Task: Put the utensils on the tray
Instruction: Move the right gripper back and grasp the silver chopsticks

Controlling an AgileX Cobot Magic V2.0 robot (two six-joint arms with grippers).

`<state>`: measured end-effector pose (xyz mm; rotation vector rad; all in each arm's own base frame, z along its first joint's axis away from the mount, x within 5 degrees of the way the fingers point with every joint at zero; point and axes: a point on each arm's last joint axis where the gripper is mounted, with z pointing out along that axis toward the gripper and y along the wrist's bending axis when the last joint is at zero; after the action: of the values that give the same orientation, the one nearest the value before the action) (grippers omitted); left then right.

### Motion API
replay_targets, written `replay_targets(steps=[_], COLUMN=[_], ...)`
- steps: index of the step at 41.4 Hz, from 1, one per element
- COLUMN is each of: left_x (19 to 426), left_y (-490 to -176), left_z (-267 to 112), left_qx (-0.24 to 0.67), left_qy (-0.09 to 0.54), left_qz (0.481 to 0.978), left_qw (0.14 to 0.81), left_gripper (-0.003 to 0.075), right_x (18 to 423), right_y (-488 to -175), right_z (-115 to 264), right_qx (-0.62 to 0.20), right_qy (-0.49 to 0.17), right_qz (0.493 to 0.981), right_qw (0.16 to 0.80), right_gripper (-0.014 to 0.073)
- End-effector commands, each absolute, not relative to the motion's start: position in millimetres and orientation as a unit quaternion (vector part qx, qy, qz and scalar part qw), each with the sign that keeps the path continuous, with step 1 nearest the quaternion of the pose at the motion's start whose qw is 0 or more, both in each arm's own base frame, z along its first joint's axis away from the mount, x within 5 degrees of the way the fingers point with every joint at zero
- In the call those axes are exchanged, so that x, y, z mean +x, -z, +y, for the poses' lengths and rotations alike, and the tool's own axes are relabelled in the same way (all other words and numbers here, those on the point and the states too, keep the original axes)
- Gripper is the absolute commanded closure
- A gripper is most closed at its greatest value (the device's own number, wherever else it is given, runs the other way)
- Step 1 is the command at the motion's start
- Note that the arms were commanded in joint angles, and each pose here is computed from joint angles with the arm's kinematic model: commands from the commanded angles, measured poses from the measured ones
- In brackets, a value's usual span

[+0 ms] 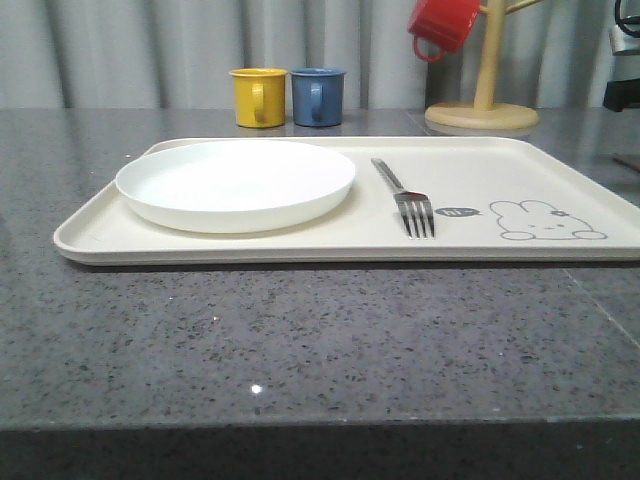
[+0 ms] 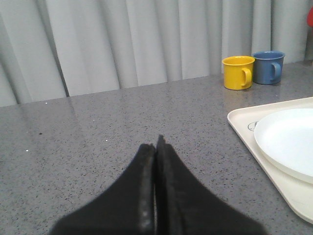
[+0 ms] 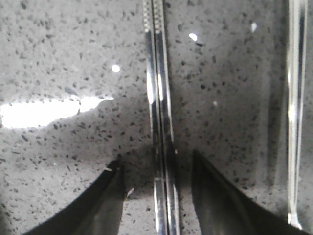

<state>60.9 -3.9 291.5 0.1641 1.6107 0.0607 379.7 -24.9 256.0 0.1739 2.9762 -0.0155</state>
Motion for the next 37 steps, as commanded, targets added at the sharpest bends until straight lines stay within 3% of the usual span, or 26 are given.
replay_targets(steps=[1,11,17,28,37], left_x=[60.5,60.5,60.5,60.5,60.5], left_y=[-307.3,-307.3,-307.3,-307.3,-307.3], left_z=[-4.5,-4.5,-4.5,-4.5,-4.5], left_qx=[0.068,0.068,0.068,0.068,0.068], left_qy=[-0.02,-0.02,-0.02,-0.02,-0.02], left_qz=[0.687,0.687,0.687,0.687,0.687], left_qw=[0.724,0.724,0.724,0.724,0.724], left_gripper=[0.0739,0.0739,0.0739,0.0739,0.0739], right_x=[376.2,374.9,373.7,360.6,351.4], right_y=[-278.8,-278.5,-287.1,-331.7,-354.1], right_z=[-27.2,-27.1,-27.1,-22.3,4.0], right_qx=[0.054,0.054,0.054,0.064,0.057], right_qy=[0.007,0.007,0.007,0.0,-0.012], right_qz=[0.992,0.992,0.992,0.985,0.984], right_qw=[0.117,0.11,0.113,0.159,0.17], right_gripper=[0.0262,0.0503,0.051,0.051,0.051])
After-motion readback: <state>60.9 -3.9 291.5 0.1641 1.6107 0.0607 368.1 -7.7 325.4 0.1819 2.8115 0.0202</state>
